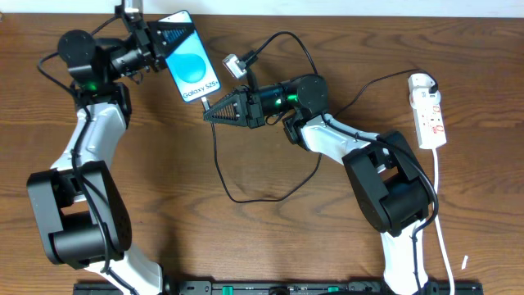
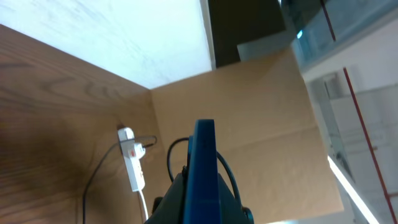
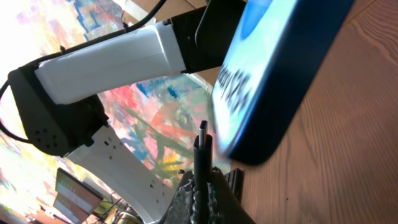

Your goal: Plug charger to phone and switch on socket

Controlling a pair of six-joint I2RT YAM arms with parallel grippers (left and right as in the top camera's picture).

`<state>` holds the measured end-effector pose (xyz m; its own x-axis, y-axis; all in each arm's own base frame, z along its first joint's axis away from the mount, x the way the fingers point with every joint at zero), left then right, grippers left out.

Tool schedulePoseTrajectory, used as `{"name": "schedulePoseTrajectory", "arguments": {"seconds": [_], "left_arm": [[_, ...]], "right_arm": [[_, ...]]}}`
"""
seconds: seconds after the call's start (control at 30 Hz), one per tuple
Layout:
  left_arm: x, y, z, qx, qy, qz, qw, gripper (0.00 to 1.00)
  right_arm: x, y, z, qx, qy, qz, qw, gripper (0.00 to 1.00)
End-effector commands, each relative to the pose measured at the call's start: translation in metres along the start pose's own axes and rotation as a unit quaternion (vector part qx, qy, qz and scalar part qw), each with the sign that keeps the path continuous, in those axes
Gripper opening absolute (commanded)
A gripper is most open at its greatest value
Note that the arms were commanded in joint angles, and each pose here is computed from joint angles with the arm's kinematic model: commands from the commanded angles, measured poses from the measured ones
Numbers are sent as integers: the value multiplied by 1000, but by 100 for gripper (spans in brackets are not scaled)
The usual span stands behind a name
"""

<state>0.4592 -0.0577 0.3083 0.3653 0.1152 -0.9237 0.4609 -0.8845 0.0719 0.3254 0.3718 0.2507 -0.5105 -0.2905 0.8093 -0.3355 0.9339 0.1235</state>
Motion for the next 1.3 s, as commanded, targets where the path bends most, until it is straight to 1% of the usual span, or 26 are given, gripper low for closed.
{"name": "schedulePoseTrajectory", "arguments": {"seconds": [0.0, 1.0, 1.27], "left_arm": [[-9, -10, -9, -19, 3, -3, 1000, 8], [-14, 6, 11, 31, -9, 9, 999, 7], [-14, 6, 11, 32, -19, 9, 999, 7]], "right_arm": [[1, 4, -2, -5, -2, -3, 1000, 1], [1, 4, -2, -5, -5, -3, 1000, 1], [1, 4, -2, -6, -6, -3, 1000, 1]]}}
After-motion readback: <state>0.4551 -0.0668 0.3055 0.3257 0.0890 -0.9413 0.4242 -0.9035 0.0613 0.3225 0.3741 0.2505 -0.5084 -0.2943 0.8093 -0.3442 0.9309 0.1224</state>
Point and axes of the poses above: each gripper's point midway between its finger pads, its own y axis out along the fingers, its own x axis along the line the jaws close on, z = x × y, the point moved 2 cm from there along -y, back along the fingers, and after that the axes turned 5 degrees about y, right-handed, at the moved point
